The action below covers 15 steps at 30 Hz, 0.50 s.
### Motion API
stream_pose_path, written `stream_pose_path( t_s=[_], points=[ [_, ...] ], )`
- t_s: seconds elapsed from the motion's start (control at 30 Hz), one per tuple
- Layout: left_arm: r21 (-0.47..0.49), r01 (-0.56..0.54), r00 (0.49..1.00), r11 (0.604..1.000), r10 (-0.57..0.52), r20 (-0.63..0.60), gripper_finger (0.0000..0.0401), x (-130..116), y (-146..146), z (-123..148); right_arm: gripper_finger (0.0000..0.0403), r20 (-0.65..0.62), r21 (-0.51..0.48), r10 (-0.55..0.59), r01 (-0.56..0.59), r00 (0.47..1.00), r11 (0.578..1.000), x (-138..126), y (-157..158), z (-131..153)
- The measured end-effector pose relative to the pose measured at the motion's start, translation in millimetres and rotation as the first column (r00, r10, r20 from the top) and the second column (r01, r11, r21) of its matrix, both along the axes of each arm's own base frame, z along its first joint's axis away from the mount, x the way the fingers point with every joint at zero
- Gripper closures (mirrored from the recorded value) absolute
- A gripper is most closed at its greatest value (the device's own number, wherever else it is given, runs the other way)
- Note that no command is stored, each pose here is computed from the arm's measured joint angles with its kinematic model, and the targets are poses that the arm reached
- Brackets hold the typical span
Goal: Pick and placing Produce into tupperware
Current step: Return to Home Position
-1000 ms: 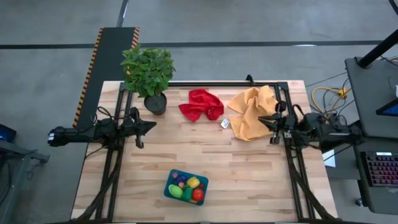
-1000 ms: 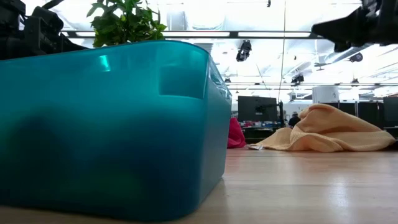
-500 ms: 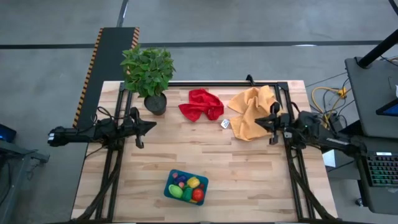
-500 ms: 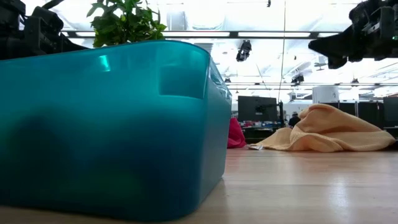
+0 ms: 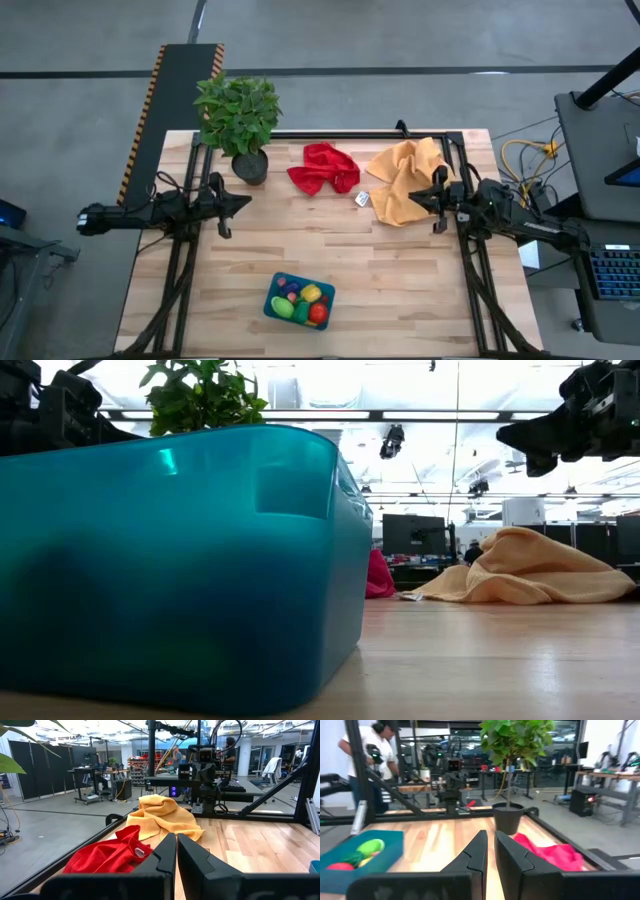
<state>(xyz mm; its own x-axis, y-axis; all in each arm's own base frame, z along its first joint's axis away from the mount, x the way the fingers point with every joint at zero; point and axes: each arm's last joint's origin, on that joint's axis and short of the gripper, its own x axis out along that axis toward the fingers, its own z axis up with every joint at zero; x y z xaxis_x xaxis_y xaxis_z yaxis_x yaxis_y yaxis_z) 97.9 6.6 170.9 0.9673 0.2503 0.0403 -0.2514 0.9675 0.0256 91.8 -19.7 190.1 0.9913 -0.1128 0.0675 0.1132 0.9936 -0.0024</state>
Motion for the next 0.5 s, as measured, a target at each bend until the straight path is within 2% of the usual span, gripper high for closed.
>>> stream_pose_path(
  t_s=[0.17,0.5],
  points=[
    [-0.003,0.000,1.000,1.000,0.000,0.002,0.0401,0,0,0,0.0376,0.006,0.047,0.088,-0.089,0.996,0.995,0,3,-1],
    [-0.004,0.000,1.000,1.000,0.000,0.004,0.0401,0,0,0,0.0393,-0.017,0.052,0.095,-0.094,0.995,0.994,3,12,-5]
  ],
)
